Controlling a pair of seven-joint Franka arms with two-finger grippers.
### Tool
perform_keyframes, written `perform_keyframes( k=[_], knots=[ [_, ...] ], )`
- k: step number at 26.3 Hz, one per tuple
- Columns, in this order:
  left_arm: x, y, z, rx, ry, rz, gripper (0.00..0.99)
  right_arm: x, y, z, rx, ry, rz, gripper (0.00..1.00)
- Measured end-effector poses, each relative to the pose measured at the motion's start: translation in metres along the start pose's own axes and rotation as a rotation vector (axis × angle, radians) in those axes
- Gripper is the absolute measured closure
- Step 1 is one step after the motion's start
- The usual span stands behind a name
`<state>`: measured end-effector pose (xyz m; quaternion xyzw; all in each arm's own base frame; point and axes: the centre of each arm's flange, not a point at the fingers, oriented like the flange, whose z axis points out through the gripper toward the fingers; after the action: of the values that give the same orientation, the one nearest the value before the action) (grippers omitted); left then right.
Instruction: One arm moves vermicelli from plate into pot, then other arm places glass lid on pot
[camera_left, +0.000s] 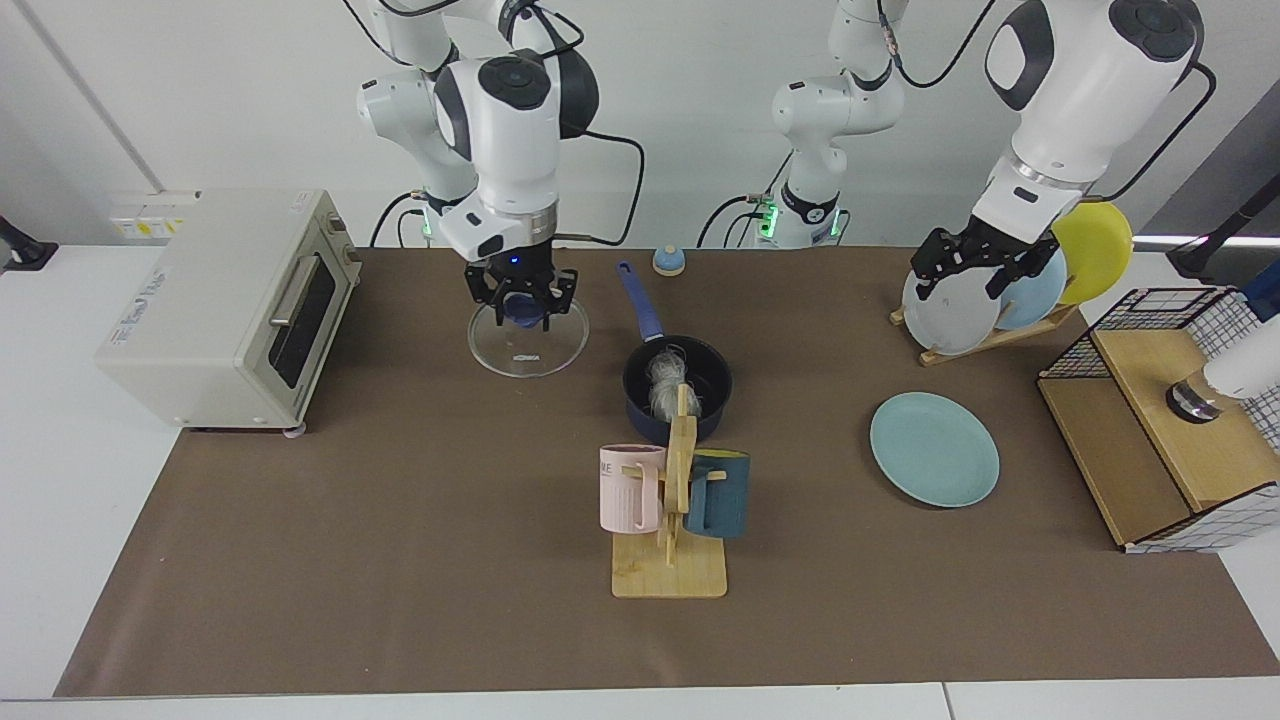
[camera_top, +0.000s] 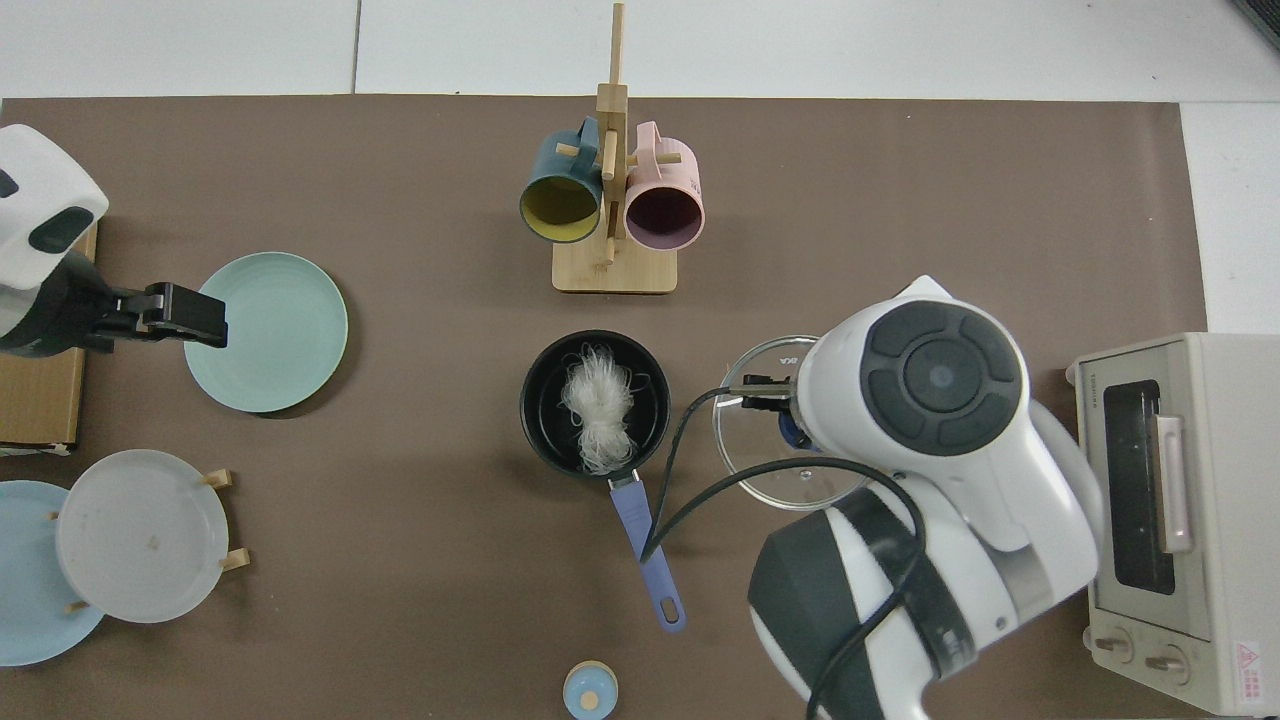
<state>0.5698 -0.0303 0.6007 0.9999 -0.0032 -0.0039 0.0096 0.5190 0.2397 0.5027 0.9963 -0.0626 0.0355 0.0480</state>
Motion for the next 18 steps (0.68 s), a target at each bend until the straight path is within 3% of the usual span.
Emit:
perform_keyframes(
  k=[8,18],
  knots=[
    [0.0,0.0,0.0,0.0,0.004,-0.028,0.0,-0.015,-0.049,-0.002,0.029,0.023,-0.006,0.37],
    [0.0,0.001,-0.001,0.0,0.005,-0.028,0.0,-0.013,-0.145,0.035,0.031,0.009,-0.01,0.37]
  ],
)
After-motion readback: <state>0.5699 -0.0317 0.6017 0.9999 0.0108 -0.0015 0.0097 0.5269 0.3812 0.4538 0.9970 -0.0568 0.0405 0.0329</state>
